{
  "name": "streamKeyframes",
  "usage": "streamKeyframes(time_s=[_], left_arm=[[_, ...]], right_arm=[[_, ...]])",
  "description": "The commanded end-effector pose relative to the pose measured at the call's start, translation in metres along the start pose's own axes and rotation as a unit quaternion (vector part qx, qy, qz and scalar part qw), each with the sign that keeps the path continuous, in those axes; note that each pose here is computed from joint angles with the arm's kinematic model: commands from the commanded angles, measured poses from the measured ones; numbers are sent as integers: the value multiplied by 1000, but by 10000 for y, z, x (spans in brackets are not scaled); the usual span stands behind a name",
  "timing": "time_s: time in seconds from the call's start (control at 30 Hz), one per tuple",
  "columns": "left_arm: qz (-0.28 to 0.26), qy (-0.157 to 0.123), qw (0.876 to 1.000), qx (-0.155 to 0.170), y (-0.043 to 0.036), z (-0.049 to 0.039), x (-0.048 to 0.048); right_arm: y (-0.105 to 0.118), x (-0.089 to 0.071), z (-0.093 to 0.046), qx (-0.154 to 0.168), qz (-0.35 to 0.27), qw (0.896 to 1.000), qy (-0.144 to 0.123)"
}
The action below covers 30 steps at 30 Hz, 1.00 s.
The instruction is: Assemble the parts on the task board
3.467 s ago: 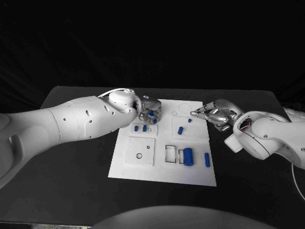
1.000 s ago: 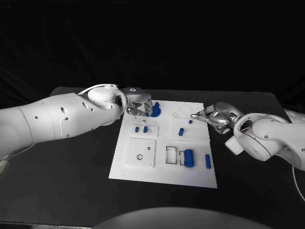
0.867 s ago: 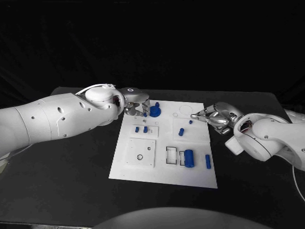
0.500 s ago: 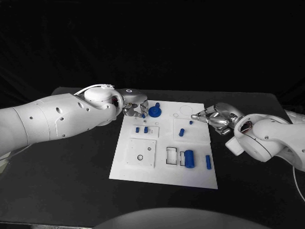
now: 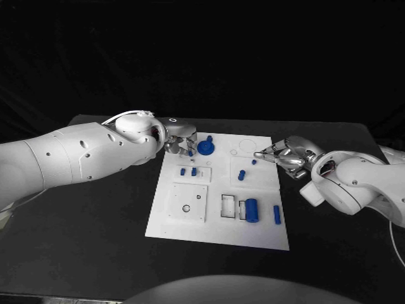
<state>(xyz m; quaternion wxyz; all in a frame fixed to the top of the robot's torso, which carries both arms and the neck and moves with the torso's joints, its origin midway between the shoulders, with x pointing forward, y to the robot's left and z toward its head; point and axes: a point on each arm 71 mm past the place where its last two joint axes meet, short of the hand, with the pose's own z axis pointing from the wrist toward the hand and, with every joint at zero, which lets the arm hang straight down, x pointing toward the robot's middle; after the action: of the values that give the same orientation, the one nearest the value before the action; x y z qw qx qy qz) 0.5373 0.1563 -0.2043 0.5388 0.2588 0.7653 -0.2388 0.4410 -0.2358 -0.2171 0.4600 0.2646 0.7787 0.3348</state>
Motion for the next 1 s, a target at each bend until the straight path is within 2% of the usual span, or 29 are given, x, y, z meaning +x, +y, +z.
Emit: streamKeyframes(time_s=[0.03,0.3,0.73,1.0], left_arm=[[-4,13,1000,-1,0,13,17],[-5,20,1000,-1,0,31,40],[-7,34,999,9,-55,58,73],[-7,39,999,9,-60,61,80]], right_arm=[[8,22,-1,-3,-2,1000,9],[9,23,-1,-3,-2,1000,9],[2,17,-4,-2,-2,1000,9],[-1,14,-3,-1,-2,1000,9]])
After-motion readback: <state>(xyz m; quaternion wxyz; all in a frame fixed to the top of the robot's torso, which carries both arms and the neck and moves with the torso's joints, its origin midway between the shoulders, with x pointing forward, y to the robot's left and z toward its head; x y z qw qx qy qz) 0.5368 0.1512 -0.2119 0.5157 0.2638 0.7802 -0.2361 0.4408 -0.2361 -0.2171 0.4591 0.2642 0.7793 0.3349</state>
